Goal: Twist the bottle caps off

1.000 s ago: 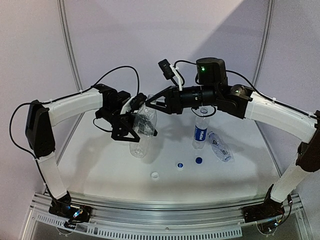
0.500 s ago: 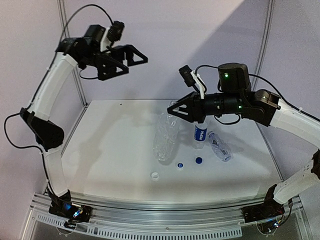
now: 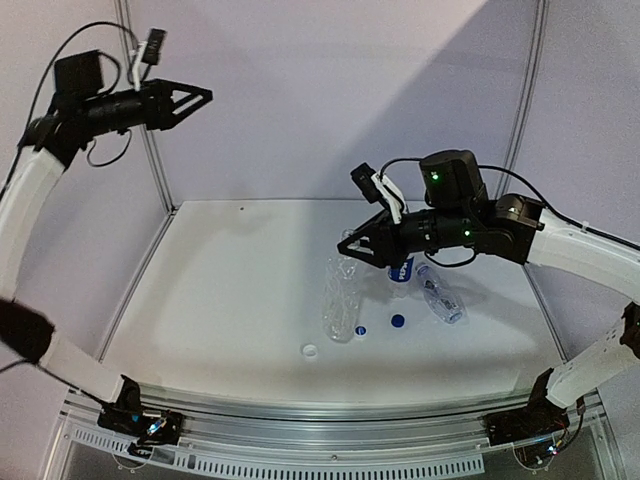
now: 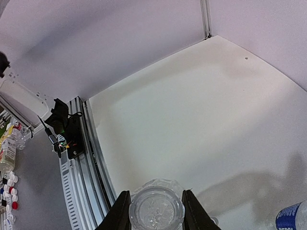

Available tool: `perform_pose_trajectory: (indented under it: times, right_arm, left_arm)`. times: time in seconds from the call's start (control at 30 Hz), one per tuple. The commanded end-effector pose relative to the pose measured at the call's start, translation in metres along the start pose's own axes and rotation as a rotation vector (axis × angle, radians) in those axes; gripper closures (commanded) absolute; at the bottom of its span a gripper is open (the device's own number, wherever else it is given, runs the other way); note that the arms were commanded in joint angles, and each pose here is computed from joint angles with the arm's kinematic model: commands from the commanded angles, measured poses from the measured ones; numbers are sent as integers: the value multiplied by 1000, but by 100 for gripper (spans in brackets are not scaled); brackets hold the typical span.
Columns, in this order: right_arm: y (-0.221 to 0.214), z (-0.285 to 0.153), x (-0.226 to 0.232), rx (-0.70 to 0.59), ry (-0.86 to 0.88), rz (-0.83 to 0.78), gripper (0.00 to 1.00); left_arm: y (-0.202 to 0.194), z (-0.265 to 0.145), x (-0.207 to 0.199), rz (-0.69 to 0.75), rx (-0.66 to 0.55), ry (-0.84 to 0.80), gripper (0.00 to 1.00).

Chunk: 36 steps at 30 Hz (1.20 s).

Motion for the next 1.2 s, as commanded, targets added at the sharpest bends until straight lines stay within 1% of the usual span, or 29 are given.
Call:
perform_pose_trajectory:
  times: [0.0,0.03,0.1,0.13,0.17,0.23,0.33,0.43,0.5,0.57,0.67,0.77,0.83,0.9,0.97,1.03,1.17]
  right_arm:
    - [-2,-10,-5,-22,-57,-14,100]
    - [-3,-12,-6,-27,-70,-16,100]
    - [-3,-16,-10,-27,-105,-20,100]
    - [-4,-17,-13,-17,-135,-21,100]
    - [-4,-18,-17,-8,-164,-25,100]
    - [-8,-18,-28,13,-242,-31,100]
    - [-12,-23,-43,24,-354,-52,100]
    - [-14,-30,-49,12,-414,-66,100]
    - [-12,-34,-51,-26,-437,-80,100]
    - [-10,-36,-54,-67,-457,-95,100]
    - [-15,-26,-62,-65,-471,-96,100]
    - [-25,-5,-70,-23,-464,-91,100]
    - [-27,8,-74,-5,-457,-88,100]
    - [-28,17,-78,-1,-453,-84,100]
    - [-25,21,-82,-6,-451,-77,100]
    - [-25,23,-88,-13,-458,-66,100]
    - [-28,24,-101,-51,-459,-23,100]
  left_arm:
    - [36,-66,12,-23,-542,351,1]
    - [16,-68,16,-31,-556,374,1]
    - [-30,-72,37,-119,-580,463,1]
    - [-56,-71,51,-174,-562,515,1]
    - [-79,-66,59,-196,-519,532,1]
    - [-125,-53,69,-232,-420,532,1]
    - [-164,-34,62,-244,-333,504,1]
    - [-194,-18,44,-177,-230,580,1]
    - [-215,-12,34,-125,-181,623,1]
    - [-240,-3,27,-128,-103,604,1]
    - [-279,10,16,-161,29,570,1]
    - [-306,10,5,-90,97,612,1]
    - [-315,1,1,-63,81,633,1]
    - [-315,-6,-3,-84,7,605,1]
    - [-317,-16,-3,-159,-72,601,1]
    - [-322,-26,5,-250,-125,655,1]
    - [-331,-27,2,-229,-96,628,1]
Point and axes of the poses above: each gripper's point midway between its finger pads, its own z axis out along the fingers, its own x axis along the line the jaws close on, y = z × x, the point moved 4 cm from there along -z, back along the fingers, and after that the axes turned 2 degrees about -z, right-handed, at the moved point
